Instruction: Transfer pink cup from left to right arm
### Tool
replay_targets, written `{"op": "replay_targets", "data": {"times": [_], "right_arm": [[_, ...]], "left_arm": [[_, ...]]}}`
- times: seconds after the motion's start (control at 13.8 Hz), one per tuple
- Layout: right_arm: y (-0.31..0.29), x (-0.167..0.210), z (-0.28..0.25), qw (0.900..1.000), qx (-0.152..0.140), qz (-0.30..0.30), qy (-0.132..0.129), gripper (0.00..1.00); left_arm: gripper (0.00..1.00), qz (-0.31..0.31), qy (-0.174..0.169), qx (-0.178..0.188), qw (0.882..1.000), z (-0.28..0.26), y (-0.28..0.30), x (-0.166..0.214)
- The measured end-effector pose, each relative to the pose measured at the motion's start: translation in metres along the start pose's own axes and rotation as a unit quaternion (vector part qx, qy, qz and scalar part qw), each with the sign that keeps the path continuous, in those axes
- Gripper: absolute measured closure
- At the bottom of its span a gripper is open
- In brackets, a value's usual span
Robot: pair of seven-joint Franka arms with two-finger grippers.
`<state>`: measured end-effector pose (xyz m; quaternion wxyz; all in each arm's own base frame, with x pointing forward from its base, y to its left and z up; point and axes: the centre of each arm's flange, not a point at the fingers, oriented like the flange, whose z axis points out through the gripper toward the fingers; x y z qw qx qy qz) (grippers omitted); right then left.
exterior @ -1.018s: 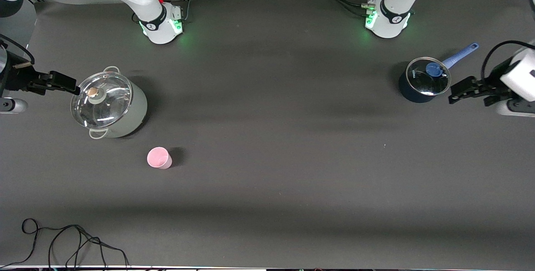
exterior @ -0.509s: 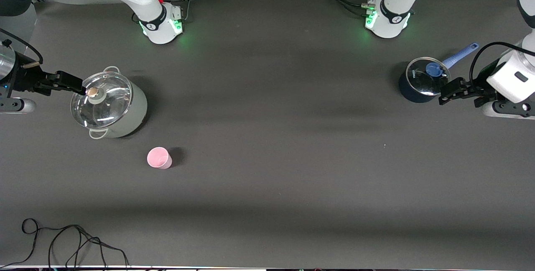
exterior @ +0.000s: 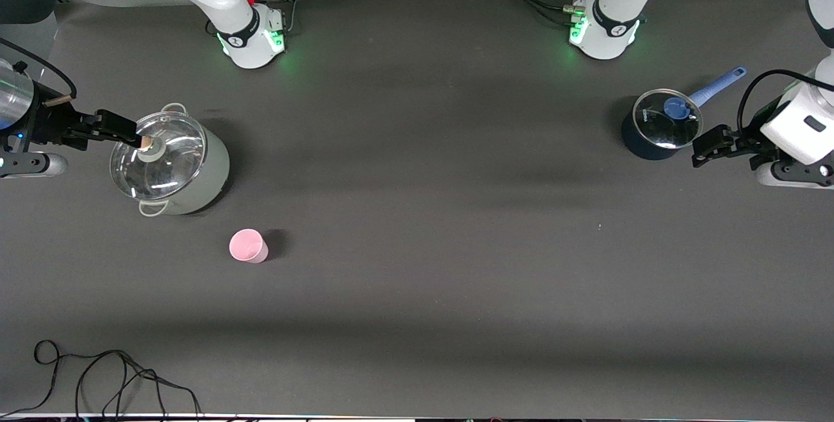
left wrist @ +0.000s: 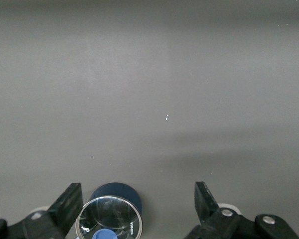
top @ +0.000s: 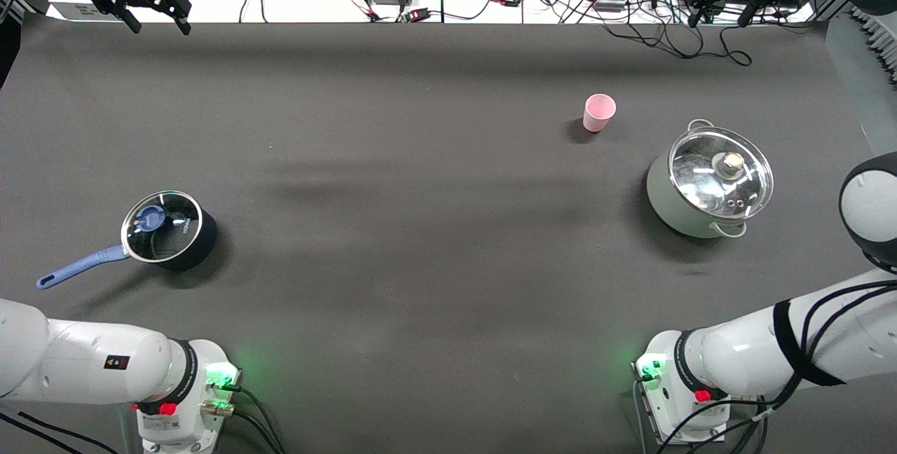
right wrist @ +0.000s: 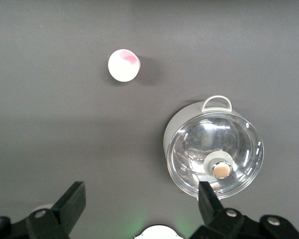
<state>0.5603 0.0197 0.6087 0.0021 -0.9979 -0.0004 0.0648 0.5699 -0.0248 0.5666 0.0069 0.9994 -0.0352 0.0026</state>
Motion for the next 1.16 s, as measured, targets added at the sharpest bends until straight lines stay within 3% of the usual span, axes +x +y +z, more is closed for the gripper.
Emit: {"op": "replay_targets", "data": {"times": [0.8,1.16], "right_arm": [[0.011,-0.002,-0.016,0.999,0.004,0.008,0.039,0.00],[0.010,0.000,-0.018,0.999,0.005,0.007,0.049,0.00]], "left_arm": [[0.00,0.000,0.003,-0.011,1.000,0.006,0.005,0.007],[0.00,0.003,-0.002,0.009,1.000,-0.002,0.001,0.005]]}}
